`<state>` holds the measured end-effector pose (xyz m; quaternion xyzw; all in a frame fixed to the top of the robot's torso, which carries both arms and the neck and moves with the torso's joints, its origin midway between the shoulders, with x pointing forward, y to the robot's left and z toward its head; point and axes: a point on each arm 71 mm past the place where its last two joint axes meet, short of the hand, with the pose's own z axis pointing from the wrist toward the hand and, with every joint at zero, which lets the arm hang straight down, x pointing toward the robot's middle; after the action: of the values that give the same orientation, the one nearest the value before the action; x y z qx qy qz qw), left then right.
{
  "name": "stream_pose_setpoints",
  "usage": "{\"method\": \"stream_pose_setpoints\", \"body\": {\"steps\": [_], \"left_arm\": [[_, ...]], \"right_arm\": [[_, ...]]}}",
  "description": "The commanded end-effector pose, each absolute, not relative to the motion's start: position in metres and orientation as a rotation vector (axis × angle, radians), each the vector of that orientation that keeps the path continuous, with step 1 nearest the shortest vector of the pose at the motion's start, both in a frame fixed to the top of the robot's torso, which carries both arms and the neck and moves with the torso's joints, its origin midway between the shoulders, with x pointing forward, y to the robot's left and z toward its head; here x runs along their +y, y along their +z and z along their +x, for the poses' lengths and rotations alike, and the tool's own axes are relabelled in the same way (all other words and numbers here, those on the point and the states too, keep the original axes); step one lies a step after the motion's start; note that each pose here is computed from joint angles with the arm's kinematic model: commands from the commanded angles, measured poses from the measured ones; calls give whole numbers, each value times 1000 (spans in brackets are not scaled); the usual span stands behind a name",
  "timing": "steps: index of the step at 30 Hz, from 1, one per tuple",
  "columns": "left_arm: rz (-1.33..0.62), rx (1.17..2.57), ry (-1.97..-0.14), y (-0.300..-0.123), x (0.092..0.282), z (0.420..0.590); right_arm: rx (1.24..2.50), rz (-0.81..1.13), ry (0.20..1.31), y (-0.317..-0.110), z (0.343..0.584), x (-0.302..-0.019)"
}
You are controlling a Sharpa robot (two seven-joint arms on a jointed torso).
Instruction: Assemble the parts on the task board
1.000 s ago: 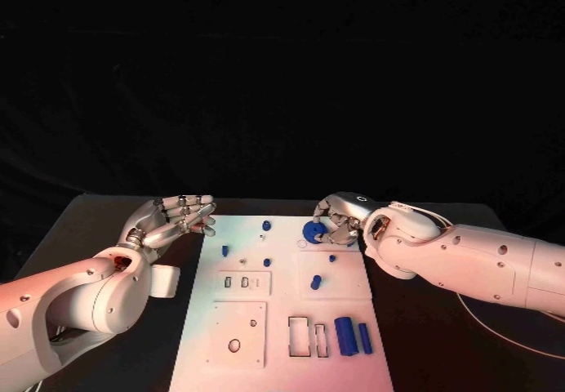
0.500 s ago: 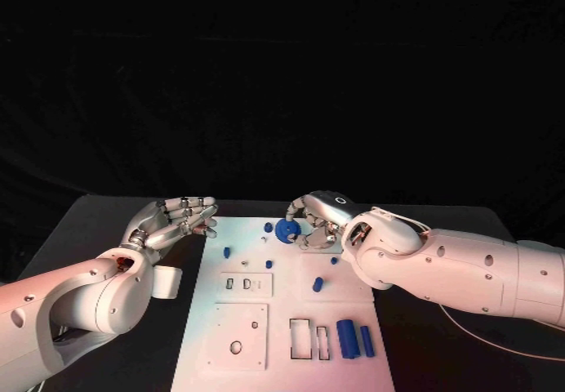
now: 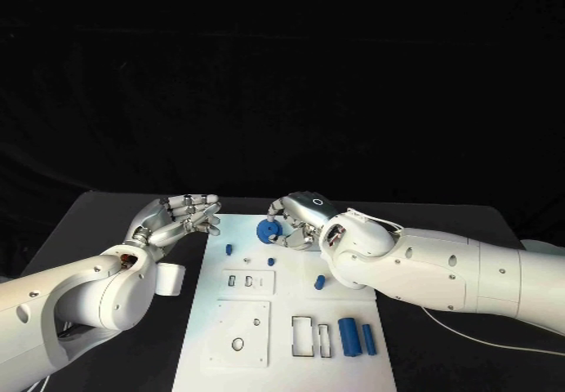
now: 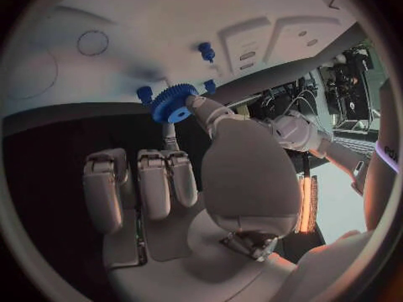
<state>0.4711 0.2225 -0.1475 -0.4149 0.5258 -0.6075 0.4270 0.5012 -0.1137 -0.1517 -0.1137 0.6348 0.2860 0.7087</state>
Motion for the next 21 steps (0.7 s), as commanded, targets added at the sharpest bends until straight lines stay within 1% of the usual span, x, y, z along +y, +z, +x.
{"method": "stream_pose_setpoints", "body": {"steps": [1, 14, 21], "left_arm": [[-1019, 1320, -1542, -146, 219, 470], [-1018, 1320, -1542, -145, 220, 470], [-1018, 1320, -1541, -145, 220, 470]], "right_arm": [[1414, -268, 610, -155, 503, -112], [1446, -272, 585, -167, 509, -106], [1462, -283, 589, -171, 508, -102]]}}
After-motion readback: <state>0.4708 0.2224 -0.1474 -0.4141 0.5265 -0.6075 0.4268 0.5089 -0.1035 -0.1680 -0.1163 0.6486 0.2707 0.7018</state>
